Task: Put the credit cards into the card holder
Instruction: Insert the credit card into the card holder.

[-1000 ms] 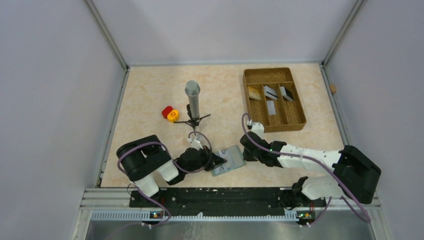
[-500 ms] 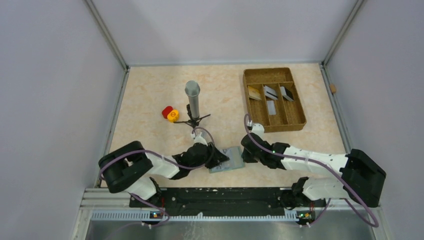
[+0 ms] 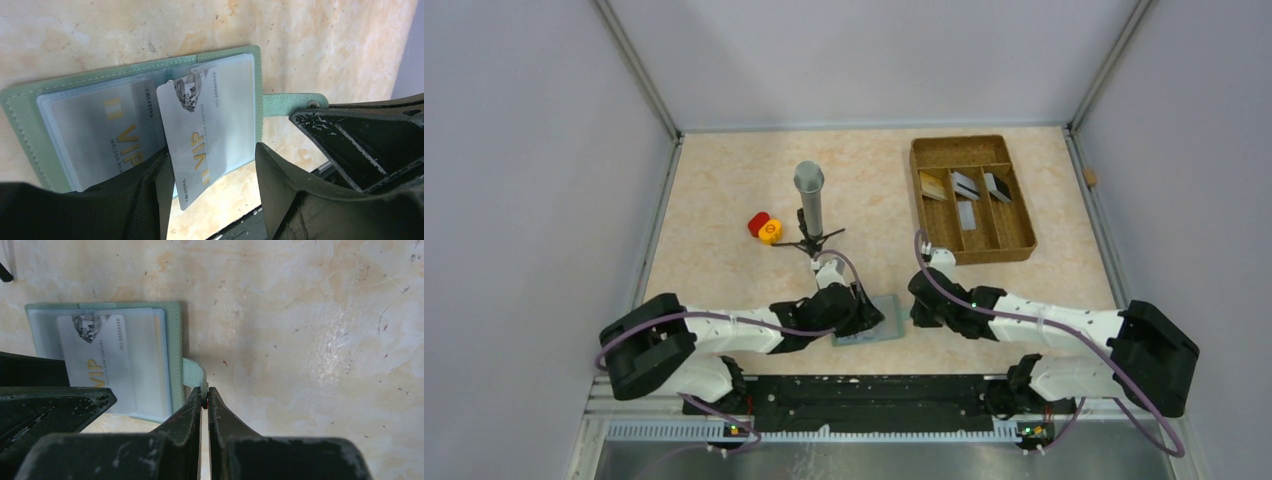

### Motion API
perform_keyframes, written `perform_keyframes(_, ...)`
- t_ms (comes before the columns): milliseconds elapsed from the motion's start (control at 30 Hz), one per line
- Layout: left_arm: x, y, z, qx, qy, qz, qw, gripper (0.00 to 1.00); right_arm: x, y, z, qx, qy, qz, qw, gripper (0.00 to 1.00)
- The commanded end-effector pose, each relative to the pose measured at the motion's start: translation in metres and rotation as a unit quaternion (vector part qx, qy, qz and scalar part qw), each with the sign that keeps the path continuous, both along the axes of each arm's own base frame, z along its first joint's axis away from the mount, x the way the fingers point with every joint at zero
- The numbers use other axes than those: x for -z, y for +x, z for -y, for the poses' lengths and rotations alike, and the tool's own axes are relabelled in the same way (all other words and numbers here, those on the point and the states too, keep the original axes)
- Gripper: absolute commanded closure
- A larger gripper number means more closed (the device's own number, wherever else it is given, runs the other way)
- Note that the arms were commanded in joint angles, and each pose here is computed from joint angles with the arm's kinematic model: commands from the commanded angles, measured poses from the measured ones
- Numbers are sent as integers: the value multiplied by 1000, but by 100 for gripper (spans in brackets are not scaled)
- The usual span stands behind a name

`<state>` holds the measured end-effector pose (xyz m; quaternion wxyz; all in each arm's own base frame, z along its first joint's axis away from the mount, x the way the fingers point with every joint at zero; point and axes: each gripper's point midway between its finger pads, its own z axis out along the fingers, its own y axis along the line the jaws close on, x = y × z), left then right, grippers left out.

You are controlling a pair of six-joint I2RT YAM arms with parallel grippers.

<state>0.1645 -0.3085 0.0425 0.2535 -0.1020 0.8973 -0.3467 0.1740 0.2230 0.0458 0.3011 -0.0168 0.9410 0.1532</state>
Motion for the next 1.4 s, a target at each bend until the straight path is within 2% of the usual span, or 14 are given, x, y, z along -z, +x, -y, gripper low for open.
perform_keyframes(0, -10, 3, -10, 8, 45, 35, 998, 37, -7, 2, 1, -1, 0, 18, 1000, 100)
perform_keyframes(333, -29, 2, -4, 24, 43, 58, 997, 33, -5, 1, -2, -5, 5, 15, 1000, 100)
perform_keyframes(600, -21, -4, -1, 22, 32, 35, 999, 33, -4, 0, -2, -6, 6, 14, 1000, 100)
perform_keyframes(833, 2, -6, 3, 30, 67, 2, 997, 33, -4, -1, -2, -7, 7, 12, 1000, 100)
perform_keyframes(1367, -15, 6, 34, 57, 11, 59, 997, 35, 0, -3, -4, -9, 11, 7, 1000, 100)
